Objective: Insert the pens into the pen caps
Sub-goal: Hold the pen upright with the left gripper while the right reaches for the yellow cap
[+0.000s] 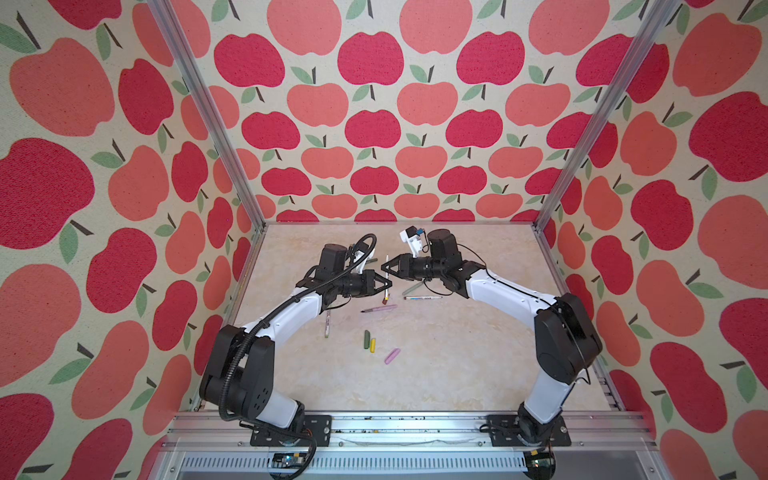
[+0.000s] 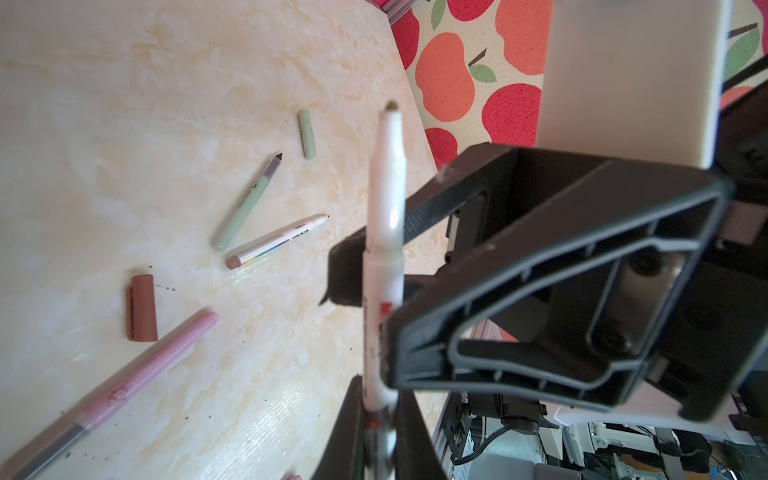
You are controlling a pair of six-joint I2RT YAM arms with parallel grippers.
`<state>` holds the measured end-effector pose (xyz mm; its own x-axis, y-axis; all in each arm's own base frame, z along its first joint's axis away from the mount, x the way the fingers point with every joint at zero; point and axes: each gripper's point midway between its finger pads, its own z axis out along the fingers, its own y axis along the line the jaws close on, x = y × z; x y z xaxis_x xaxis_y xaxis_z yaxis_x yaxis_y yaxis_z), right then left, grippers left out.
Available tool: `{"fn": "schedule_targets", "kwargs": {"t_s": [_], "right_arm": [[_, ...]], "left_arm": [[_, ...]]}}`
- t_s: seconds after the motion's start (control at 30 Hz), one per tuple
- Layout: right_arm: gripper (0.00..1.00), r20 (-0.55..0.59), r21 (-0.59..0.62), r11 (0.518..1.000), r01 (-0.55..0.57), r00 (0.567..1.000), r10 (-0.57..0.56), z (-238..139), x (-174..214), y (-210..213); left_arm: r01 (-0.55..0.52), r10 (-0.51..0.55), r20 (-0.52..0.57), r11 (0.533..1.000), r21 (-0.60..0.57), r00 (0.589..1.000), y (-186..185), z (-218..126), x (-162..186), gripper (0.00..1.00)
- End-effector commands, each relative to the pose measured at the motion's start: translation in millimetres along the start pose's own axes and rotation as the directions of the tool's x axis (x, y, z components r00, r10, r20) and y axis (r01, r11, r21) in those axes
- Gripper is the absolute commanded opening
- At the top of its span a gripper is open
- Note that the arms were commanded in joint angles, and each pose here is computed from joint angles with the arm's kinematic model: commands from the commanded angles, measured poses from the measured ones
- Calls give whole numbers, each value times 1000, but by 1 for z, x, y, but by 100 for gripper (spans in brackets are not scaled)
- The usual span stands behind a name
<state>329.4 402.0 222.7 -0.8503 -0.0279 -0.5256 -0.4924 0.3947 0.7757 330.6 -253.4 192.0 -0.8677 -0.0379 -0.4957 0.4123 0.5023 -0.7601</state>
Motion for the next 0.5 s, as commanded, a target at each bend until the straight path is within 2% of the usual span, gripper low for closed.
{"fn": "schedule_targets", "kwargs": {"t_s": [0.0, 0.13, 0.3, 0.4, 0.47], "right_arm": [[40, 30, -19, 999, 48, 998, -48, -15, -7, 23], [42, 2, 98, 994, 55, 998, -55, -25, 3, 8], [42, -136, 312, 941, 134, 986, -96, -27, 45, -25], [43, -258, 369, 902, 224, 957, -131, -16, 82, -33], [43, -360, 383, 876, 294, 920, -152, -6, 110, -37]], "left_arm": [[-14, 15, 16, 998, -68, 1000, 3, -16, 4, 0], [-15, 28, 73, 985, -172, 997, 10, -47, 5, 0], [30, 36, 204, 951, -308, 978, 20, -102, 7, 0], [45, 55, 269, 935, -353, 962, 17, -130, 13, 0], [41, 74, 287, 927, -373, 955, 14, -142, 19, 1]]}}
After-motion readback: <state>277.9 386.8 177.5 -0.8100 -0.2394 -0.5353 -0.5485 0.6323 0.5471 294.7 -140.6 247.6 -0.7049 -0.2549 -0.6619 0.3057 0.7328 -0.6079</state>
